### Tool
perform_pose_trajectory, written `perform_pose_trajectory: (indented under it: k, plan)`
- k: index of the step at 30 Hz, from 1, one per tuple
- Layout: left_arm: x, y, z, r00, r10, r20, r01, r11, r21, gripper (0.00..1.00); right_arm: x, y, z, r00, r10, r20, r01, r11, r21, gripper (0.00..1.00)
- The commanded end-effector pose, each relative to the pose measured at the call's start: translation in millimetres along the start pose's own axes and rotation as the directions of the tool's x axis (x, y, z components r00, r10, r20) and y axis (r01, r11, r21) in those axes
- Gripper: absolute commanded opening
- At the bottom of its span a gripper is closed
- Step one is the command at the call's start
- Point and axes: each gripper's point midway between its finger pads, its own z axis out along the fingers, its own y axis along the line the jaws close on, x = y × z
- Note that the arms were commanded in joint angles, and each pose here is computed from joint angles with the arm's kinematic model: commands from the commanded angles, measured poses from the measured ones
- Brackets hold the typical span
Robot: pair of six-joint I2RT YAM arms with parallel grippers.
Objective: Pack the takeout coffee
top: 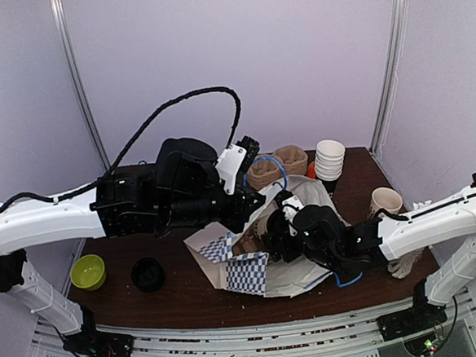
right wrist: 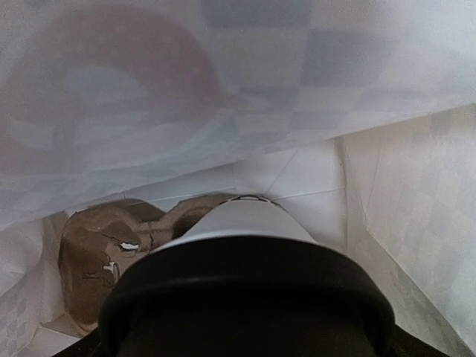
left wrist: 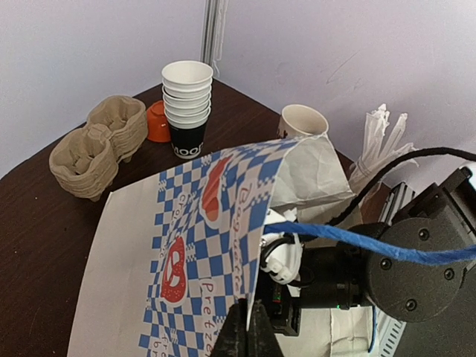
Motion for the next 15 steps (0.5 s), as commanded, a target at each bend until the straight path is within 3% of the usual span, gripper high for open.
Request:
perform_pose_trajectory:
  k: [1, 15]
  plan:
    - [-15.6, -12.0, -2.2, 0.999, -0.012, 0.053, 0.01, 0.999, 0.047, 0.0, -11.3, 8.4, 7.4, 0.999, 0.042, 0.019, -0.041, 0.999, -0.034, 0.84]
    - [-16.4, -13.1, -1.2, 0.998, -0.013, 0.055, 0.01, 0.999, 0.051, 0.0, 2.7, 28.7, 22.2, 0.999, 0.032, -0.041, -0.037, 0.992, -0.122, 0.83]
